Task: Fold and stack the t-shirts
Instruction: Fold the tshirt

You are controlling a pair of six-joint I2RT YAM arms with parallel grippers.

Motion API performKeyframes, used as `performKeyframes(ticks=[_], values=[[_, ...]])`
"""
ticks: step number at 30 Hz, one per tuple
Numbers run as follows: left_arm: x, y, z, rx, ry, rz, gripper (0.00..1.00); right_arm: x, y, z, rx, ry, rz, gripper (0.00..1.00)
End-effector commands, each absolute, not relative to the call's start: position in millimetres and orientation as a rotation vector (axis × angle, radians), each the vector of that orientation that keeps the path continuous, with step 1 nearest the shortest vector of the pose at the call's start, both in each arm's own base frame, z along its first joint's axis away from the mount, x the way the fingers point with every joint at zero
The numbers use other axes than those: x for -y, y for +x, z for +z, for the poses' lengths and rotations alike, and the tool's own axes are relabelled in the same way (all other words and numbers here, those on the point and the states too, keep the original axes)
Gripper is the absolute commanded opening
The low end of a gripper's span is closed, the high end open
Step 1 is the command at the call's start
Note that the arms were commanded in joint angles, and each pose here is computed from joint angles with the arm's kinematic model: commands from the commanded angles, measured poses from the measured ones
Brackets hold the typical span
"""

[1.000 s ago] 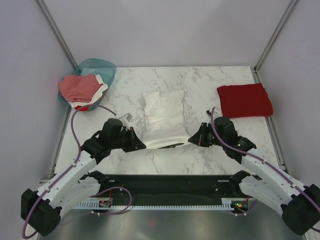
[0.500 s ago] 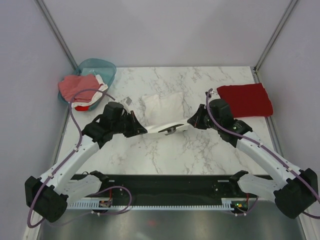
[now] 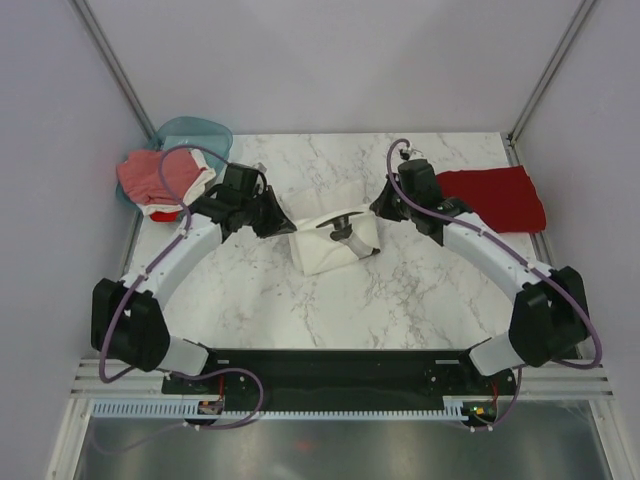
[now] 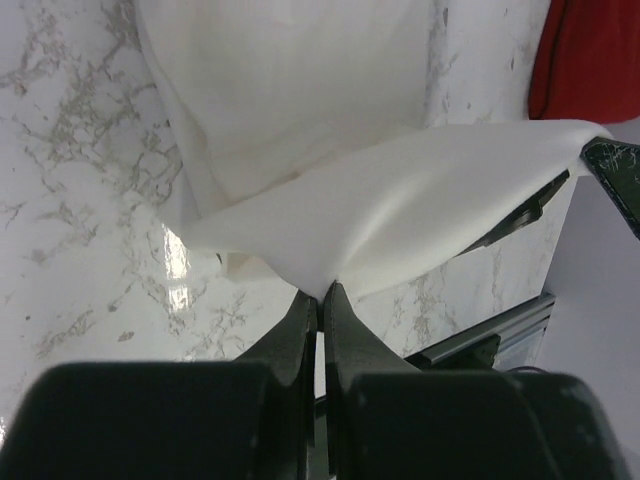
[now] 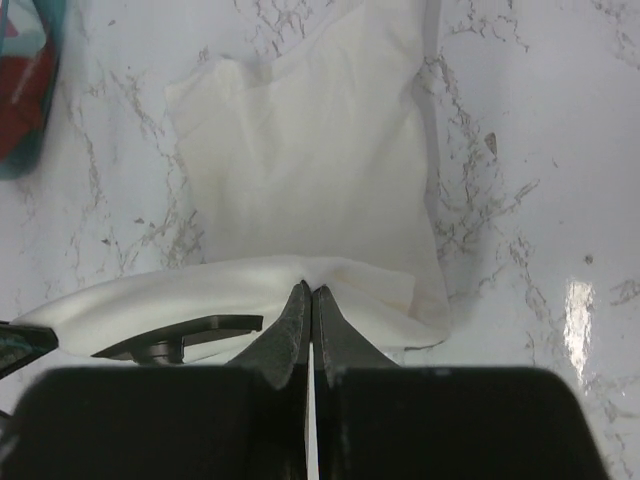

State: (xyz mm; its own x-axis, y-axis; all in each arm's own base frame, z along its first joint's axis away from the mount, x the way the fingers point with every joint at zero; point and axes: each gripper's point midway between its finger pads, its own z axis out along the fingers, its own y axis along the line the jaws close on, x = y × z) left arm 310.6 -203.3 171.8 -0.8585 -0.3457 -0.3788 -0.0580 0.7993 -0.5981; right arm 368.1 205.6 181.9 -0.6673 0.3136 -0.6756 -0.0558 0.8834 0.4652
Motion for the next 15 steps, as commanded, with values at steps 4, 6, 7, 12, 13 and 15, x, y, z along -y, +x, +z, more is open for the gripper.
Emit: performKeyframes(ticks=[4,6,7,12,13,15], values=[[197.6,363.5,165.0,-2.499,-0.409,-0.786,0.02,-210.0,438.6,192.7,-2.141,0.203,0.616,0.0],[198.7,382.5,171.7,-2.468,-0.421,-0.79,0.02,-215.9,459.7,192.8,-2.12,0.193,0.629,0.0],[199.3,391.3,159.6,-2.491,-0.447,-0.774,0.02,-215.4,468.4,192.3,-2.111,0.196,0.632,0.0],[195.8,463.2,159.4,-2.407,-0.546,-0.805,0.44,-238.2,532.3,179.1,-2.056,0.195,0.7,0.51],[194.7,475.1,158.7,-2.393,-0.561,-0.822,0.65,-239.9,545.4,180.0,-2.028,0.196,0.695,0.96],[192.0,502.1,145.9,-2.392,-0.591,-0.825,0.82,-246.0,564.5,167.2,-2.036,0.164,0.669,0.98]])
